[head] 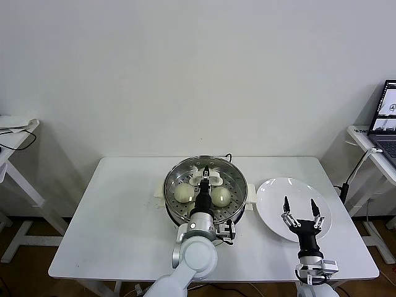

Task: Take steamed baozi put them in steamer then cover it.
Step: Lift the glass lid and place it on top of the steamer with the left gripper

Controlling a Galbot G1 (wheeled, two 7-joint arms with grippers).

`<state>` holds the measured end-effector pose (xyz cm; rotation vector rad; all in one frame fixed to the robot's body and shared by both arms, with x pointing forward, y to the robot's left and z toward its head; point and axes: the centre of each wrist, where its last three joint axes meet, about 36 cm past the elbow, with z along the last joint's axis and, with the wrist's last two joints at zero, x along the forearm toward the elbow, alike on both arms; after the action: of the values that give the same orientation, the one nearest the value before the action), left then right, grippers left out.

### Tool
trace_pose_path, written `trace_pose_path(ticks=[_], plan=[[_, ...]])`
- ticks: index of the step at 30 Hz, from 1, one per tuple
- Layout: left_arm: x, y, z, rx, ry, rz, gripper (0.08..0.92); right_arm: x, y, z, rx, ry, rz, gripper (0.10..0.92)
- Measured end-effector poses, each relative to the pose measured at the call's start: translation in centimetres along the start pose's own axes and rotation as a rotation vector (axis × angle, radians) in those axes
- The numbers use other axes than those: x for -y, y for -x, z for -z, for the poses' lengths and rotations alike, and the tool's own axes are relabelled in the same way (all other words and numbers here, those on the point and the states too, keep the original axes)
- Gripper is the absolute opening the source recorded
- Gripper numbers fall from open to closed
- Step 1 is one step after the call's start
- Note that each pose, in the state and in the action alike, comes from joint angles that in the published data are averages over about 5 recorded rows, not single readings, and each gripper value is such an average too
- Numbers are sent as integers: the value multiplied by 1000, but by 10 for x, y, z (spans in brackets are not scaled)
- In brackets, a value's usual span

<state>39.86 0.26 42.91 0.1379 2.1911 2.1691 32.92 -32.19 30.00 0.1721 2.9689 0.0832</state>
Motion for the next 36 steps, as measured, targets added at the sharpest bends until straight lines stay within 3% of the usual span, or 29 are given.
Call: trace_pose_path(ticks=[10, 30, 36], plan=[[1, 1, 0, 7, 2, 5, 212, 0, 1, 1, 3, -2, 5, 823], [-5, -22, -10, 35, -9, 34, 769, 3, 1, 1, 4, -11, 9, 823], [-12, -41, -19, 45, -28, 48, 822, 3, 0, -1, 3, -12, 14, 823]])
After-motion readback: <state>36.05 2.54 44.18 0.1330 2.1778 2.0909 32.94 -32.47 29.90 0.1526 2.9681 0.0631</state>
